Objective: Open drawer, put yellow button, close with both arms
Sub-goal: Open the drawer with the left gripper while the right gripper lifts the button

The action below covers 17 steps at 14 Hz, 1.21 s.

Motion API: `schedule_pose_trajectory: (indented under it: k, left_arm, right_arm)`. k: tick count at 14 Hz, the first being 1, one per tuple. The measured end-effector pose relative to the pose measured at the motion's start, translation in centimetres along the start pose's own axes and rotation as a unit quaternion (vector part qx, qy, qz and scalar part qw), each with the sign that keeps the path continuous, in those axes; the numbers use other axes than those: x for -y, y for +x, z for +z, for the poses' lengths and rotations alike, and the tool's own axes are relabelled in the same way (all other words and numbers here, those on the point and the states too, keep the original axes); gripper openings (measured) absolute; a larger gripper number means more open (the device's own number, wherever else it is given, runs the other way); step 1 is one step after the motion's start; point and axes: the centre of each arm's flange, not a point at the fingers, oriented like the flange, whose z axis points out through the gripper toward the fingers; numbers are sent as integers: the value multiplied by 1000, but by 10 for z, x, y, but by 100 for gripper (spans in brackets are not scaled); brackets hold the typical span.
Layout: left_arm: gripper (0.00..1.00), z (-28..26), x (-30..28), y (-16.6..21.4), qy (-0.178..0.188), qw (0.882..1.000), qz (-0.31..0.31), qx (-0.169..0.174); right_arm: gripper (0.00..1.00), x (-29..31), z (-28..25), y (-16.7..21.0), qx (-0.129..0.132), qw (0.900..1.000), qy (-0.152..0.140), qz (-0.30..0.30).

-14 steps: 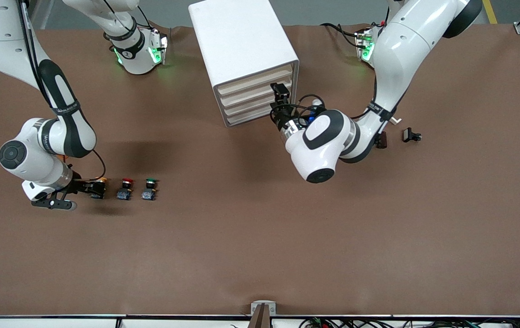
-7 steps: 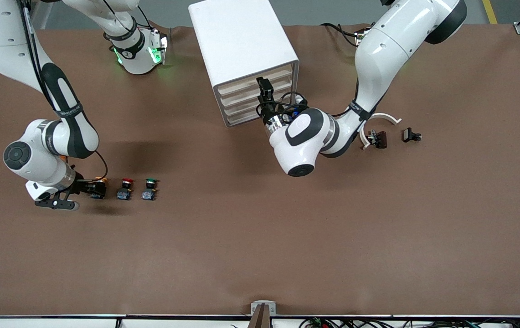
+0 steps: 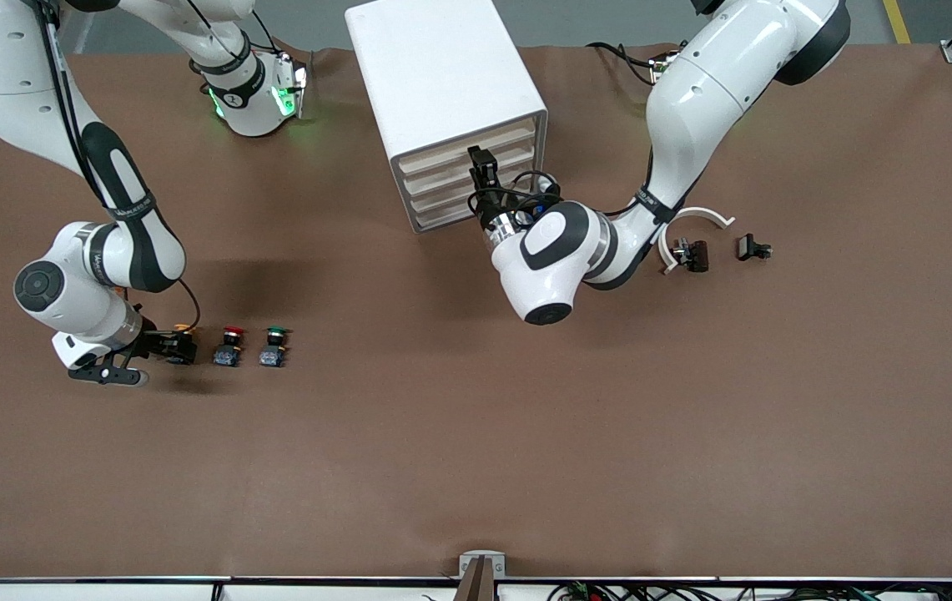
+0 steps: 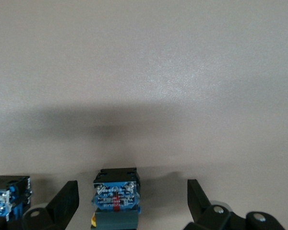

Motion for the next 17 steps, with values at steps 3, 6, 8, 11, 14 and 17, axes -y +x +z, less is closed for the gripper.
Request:
schedule_pose_trajectory:
  k: [3,6,8,11,14,17]
  left_arm:
    - [40,6,3,-4,4,1000,2,-1]
    - [22,10,4,-6,5,1000,3,-4]
    - [14,9,3,-5,5,1000,-7,-3]
    - [14,7,3,-5,4,1000,-8,-2]
    - [14,-5,-2,-1,-3,1000,-15,10]
    - [14,-26,-6,5,-11,999,-21,26]
  right_arm:
    - [95,0,1,-1,1,1000,0,0]
    - [65,0,4,-4,5,1000,2,3]
    - [44,0,5,-5,6,1000,3,5]
    - [41,0,5,-5,6,1000,3,6]
    - [41,1,4,-4,5,1000,3,6]
    - [41,7,-1,-3,14,1000,7,8]
